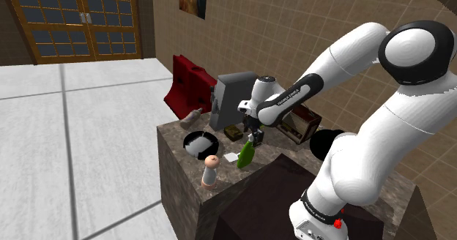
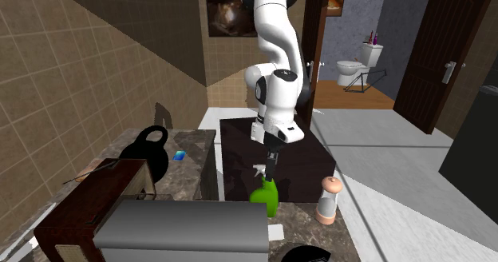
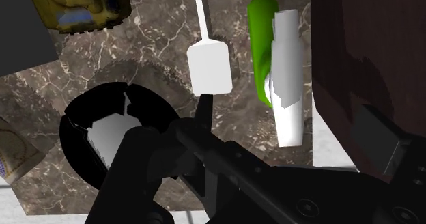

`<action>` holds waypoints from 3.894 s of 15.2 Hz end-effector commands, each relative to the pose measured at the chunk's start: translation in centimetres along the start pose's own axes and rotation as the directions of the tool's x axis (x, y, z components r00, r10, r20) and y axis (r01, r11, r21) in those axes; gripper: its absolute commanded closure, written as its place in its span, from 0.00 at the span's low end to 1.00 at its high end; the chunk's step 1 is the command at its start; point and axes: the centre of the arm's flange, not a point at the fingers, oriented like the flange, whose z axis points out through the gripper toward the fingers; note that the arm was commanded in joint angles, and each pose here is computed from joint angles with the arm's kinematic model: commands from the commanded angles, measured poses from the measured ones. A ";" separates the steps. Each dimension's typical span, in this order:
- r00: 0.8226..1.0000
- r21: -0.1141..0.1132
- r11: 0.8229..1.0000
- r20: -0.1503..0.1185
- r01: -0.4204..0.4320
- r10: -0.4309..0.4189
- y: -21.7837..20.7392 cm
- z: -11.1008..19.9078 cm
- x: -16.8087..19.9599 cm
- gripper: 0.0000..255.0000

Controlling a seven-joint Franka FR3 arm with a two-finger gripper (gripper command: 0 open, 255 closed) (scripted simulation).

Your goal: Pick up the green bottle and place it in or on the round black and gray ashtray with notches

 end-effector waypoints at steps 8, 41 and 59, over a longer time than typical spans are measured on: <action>1.000 -0.001 1.000 0.000 0.000 0.000 0.0 0.2 0.0 1.00; 1.000 -0.001 1.000 0.000 0.000 0.000 2.6 -12.7 0.6 1.00; 1.000 -0.001 1.000 0.000 0.000 0.000 20.4 -20.5 14.3 1.00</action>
